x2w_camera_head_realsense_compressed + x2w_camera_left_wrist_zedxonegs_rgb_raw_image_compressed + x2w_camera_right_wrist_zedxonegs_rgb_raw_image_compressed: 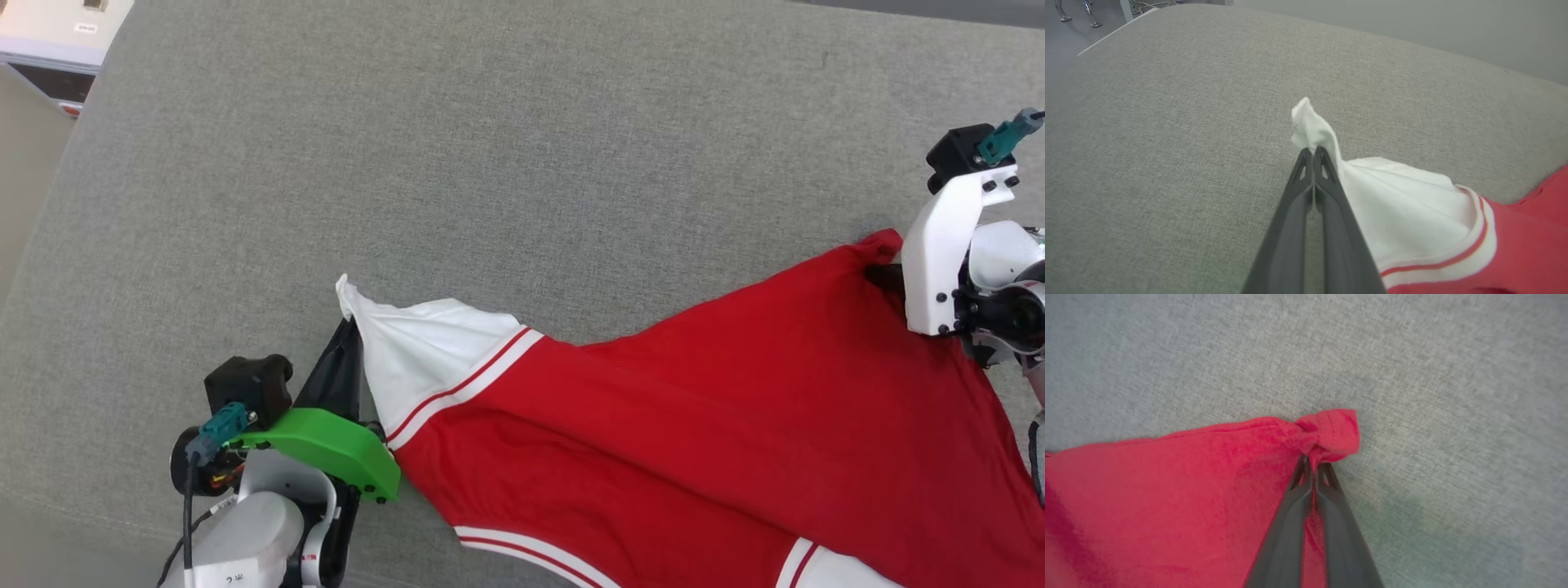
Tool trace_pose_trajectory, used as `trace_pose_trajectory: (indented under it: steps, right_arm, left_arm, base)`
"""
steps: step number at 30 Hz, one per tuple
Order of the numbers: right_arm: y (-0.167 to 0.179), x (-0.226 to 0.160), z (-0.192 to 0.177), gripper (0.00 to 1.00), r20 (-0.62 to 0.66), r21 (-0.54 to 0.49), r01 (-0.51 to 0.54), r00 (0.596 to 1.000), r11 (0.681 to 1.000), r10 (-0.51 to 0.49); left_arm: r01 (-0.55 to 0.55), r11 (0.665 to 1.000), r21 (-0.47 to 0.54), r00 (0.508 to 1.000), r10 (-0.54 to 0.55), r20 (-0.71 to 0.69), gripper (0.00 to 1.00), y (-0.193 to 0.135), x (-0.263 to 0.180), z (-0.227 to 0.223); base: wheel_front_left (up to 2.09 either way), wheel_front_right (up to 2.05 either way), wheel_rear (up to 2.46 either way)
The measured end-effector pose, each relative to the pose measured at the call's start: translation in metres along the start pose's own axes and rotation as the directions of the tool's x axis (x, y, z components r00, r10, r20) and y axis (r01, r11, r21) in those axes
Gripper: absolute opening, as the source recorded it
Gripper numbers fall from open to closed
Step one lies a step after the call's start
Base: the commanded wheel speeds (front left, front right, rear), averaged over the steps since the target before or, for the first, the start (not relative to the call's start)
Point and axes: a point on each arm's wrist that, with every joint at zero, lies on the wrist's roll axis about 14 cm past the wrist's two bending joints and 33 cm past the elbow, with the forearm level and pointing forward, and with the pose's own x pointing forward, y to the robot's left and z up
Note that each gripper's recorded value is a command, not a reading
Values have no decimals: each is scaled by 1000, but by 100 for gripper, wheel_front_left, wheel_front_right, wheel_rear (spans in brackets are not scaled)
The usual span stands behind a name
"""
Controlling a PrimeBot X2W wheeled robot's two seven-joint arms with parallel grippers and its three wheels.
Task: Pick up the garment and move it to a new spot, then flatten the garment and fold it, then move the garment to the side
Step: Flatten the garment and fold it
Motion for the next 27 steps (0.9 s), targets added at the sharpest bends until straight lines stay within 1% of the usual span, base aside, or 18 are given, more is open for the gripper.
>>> trace_pose_trajectory:
  steps: [4, 8, 13, 18, 20, 22, 23, 25, 27]
  right_arm:
    - [-3, -12, 13, 0, 98, 21, 14, 995, 1000, -16]
    - [-14, -32, 29, 0, 213, 53, 48, 975, 997, -58]
    - [-27, -62, 57, 0, 364, 75, 96, 924, 993, -117]
    - [-36, -95, 88, 0, 495, 85, 154, 851, 984, -176]
    - [-38, -109, 101, 0, 542, 88, 170, 819, 982, -190]
    - [-40, -126, 118, 0, 598, 91, 188, 775, 978, -205]
    - [-47, -152, 145, 0, 679, 108, 215, 697, 971, -230]
    - [-54, -169, 164, 0, 723, 124, 233, 645, 965, -248]
    - [-60, -188, 186, 0, 773, 143, 246, 577, 959, -264]
  left_arm:
    - [3, 1000, 22, 999, -4, 38, 0, 4, 1, 15]
    - [35, 998, 55, 993, -41, 109, 0, 1, 9, 46]
    - [86, 991, 105, 970, -108, 218, 0, -9, 28, 100]
    - [141, 976, 164, 926, -189, 327, 0, -31, 49, 162]
    - [152, 969, 194, 908, -214, 359, 0, -39, 57, 184]
    - [159, 961, 226, 891, -238, 386, 0, -48, 66, 208]
    - [157, 950, 269, 864, -264, 429, 0, -60, 78, 243]
    - [148, 943, 297, 847, -276, 454, 0, -67, 87, 266]
    - [142, 938, 317, 831, -287, 476, 0, -77, 98, 287]
  base:
    - [0, 0, 0]
    - [0, 0, 0]
    - [0, 0, 0]
    - [0, 0, 0]
    - [0, 0, 0]
    - [0, 0, 0]
    - [0, 0, 0]
    - [0, 0, 0]
    - [0, 0, 0]
